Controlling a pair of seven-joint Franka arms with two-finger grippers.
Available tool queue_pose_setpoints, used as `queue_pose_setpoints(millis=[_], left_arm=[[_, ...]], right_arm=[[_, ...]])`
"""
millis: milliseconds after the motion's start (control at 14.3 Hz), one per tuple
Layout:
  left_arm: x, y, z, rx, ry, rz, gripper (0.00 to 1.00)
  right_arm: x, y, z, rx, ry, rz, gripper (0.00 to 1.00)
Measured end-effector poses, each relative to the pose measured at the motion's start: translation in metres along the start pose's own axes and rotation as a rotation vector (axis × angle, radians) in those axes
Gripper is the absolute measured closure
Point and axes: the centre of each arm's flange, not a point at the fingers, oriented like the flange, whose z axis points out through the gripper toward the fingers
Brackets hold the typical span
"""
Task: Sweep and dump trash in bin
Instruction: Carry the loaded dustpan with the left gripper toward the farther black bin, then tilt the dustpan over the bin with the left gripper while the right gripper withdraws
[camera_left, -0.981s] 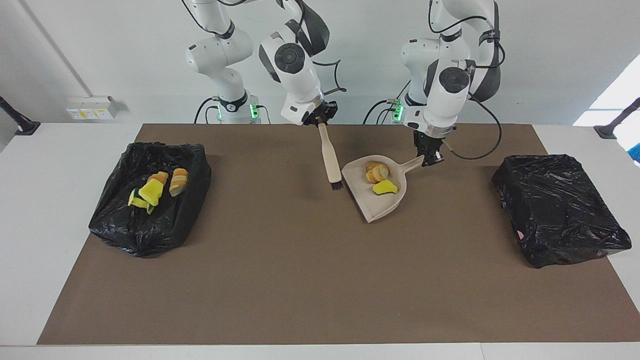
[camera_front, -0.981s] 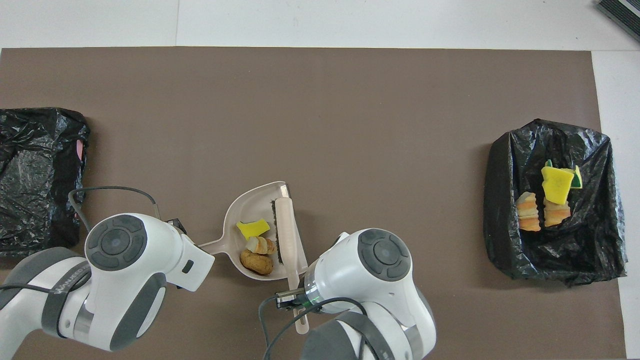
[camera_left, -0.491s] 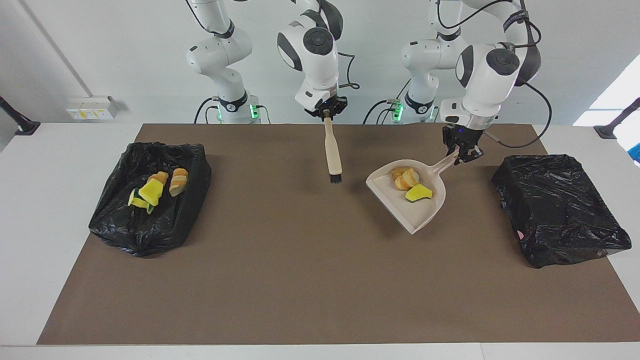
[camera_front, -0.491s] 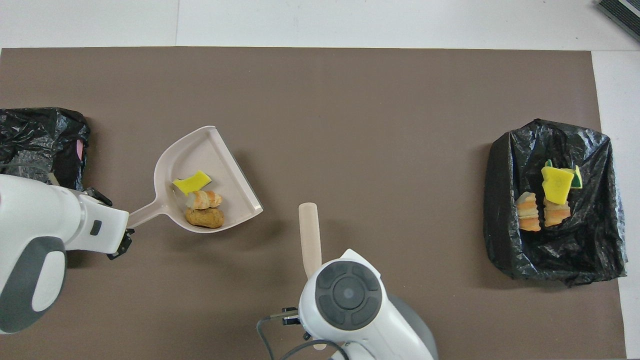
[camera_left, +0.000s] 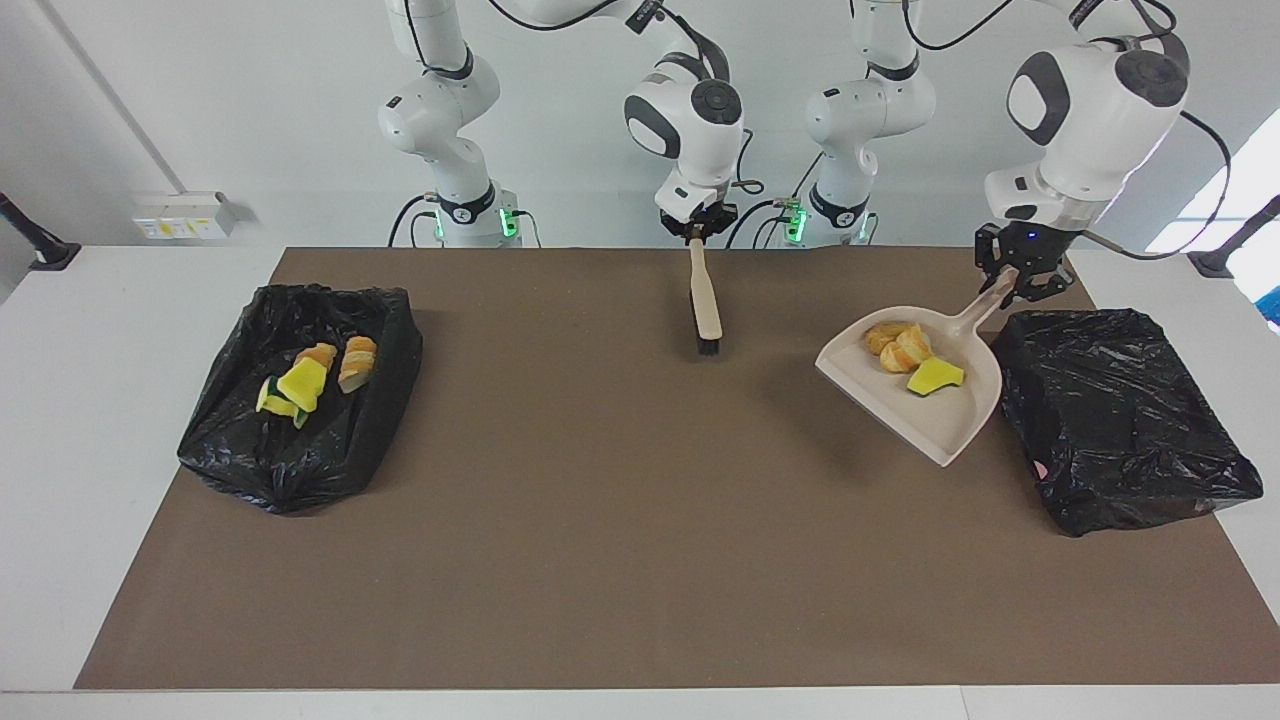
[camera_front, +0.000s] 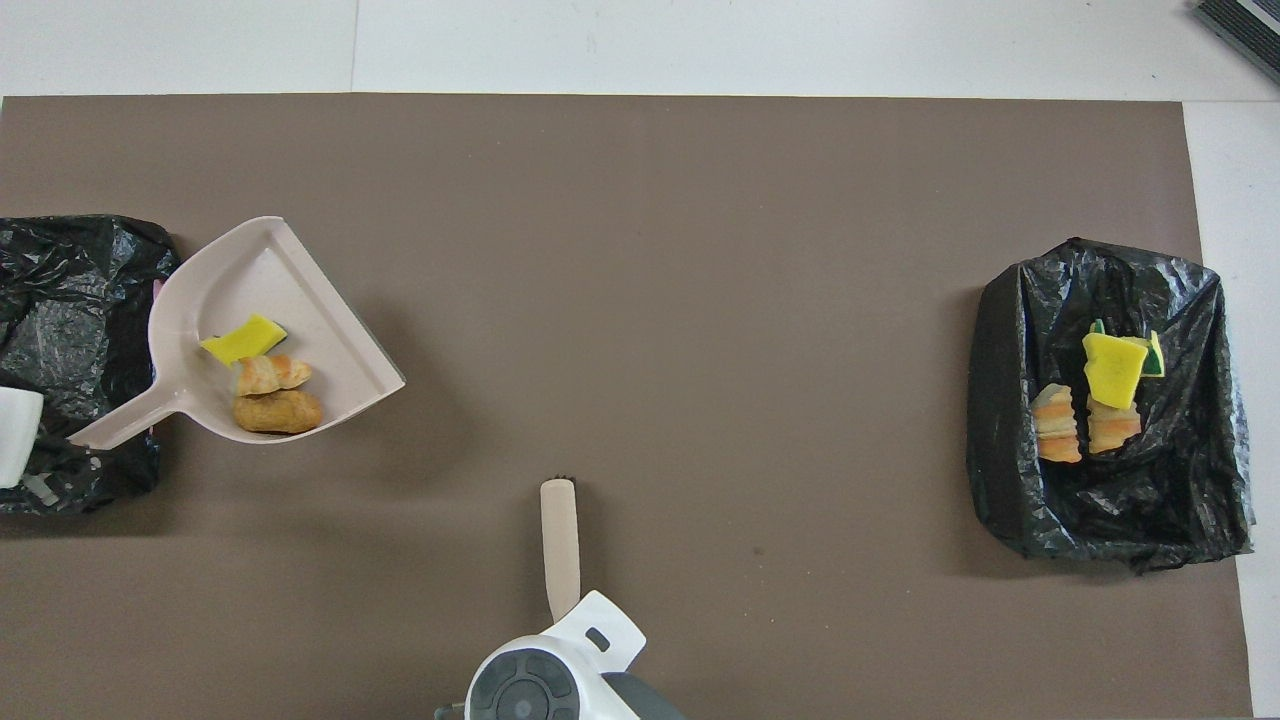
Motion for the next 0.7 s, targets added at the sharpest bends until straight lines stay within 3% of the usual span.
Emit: queue_pose_setpoints(millis=[210,420,701], left_arm=[[-0.065,-0.045,-0.015,-0.022,0.013,-0.086,0.68],[-0.128,-0.089,-0.031,0.007,0.050,-0.095,0.68],[-0.175,-0.121,-0.036,0.056,-0.020,0.002,0.68]], right_arm=[[-0.003,0.004,0.017,0.001,0.011,0.007,0.73],[-0.003,0.006,0.021,-0.001,0.010,0.009,0.73],[-0.006,0.008,0.014,-0.040,-0.017,0.002,0.32]])
